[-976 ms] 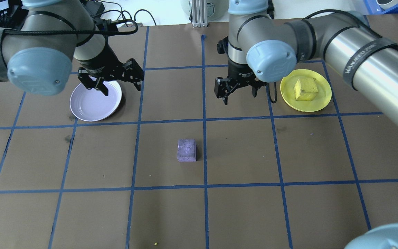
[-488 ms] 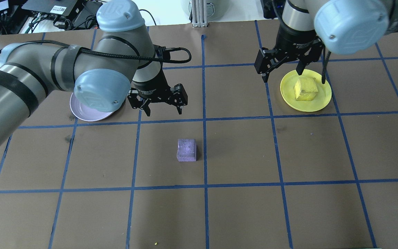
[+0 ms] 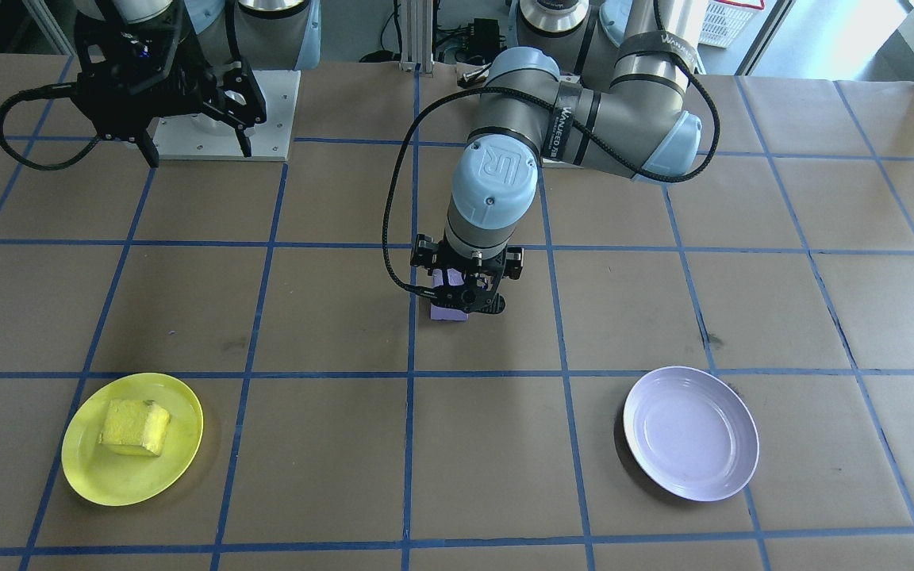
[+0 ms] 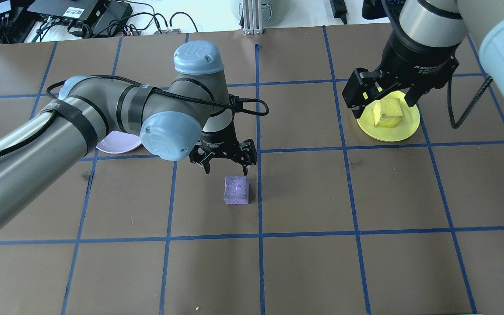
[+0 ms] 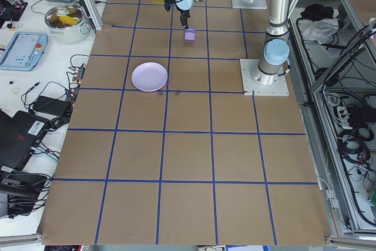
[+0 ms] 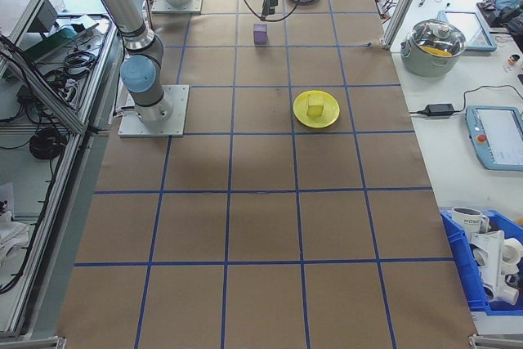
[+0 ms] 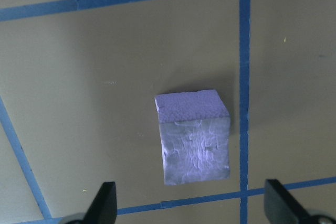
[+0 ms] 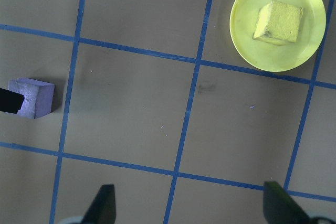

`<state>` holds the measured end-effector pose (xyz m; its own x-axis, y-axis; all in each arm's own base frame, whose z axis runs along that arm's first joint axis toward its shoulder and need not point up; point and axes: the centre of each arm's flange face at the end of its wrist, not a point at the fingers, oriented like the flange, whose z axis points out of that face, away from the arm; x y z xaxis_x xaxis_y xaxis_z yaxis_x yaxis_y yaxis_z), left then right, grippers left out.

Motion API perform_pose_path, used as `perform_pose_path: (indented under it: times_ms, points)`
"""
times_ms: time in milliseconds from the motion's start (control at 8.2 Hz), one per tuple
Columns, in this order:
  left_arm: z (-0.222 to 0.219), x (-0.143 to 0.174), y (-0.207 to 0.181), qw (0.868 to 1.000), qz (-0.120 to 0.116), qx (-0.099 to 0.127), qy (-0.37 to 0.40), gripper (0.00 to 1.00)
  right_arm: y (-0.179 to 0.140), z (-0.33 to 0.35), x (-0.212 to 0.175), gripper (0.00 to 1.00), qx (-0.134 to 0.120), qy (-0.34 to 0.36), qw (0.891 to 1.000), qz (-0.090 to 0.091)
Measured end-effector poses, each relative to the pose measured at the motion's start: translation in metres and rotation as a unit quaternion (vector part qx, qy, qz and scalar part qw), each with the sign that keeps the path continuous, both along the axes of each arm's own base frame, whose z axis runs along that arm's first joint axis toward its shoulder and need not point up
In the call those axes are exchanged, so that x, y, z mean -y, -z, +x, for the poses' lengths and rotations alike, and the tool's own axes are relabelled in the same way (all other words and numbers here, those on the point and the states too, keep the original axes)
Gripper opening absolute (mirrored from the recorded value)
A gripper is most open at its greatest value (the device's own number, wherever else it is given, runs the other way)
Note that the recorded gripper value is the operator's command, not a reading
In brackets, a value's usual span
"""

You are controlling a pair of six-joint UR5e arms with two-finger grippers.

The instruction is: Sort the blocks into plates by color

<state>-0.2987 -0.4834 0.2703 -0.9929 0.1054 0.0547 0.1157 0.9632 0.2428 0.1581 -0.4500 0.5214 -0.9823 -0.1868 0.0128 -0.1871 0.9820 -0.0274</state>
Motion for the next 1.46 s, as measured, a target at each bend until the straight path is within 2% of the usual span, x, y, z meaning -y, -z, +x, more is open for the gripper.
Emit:
perform_pose_path:
  times_ms: [366, 610, 732, 854, 976, 1098, 1463]
  points:
    - [-0.009, -0.006, 0.029, 1.000, 0.026, 0.008, 0.010, 1.00, -0.003, -0.001, 0.003, 1.00, -0.006, -0.002, 1.000, -0.010]
    - [-0.014, 0.000, 0.052, 0.999, 0.029, 0.009, 0.011, 1.00, -0.001, -0.003, 0.004, 1.00, -0.014, -0.002, 1.000, -0.006]
    - [-0.015, 0.003, 0.063, 0.999, 0.032, 0.010, 0.011, 0.72, -0.002, -0.005, 0.007, 1.00, -0.021, -0.001, 1.000, -0.006]
    - [-0.016, 0.004, 0.072, 0.999, 0.036, 0.011, 0.011, 0.11, -0.004, -0.007, 0.012, 1.00, -0.026, 0.000, 1.000, -0.003]
    - [-0.016, 0.005, 0.078, 0.999, 0.039, 0.012, 0.014, 0.00, -0.009, -0.008, 0.019, 1.00, -0.029, 0.001, 1.000, 0.006]
    - [-0.017, 0.005, 0.081, 0.999, 0.042, 0.011, 0.018, 0.00, -0.014, -0.008, 0.028, 1.00, -0.030, 0.001, 0.999, 0.012]
    - [-0.016, 0.008, 0.075, 0.999, 0.041, 0.006, 0.021, 0.00, -0.017, -0.007, 0.043, 1.00, -0.028, 0.007, 1.000, 0.001]
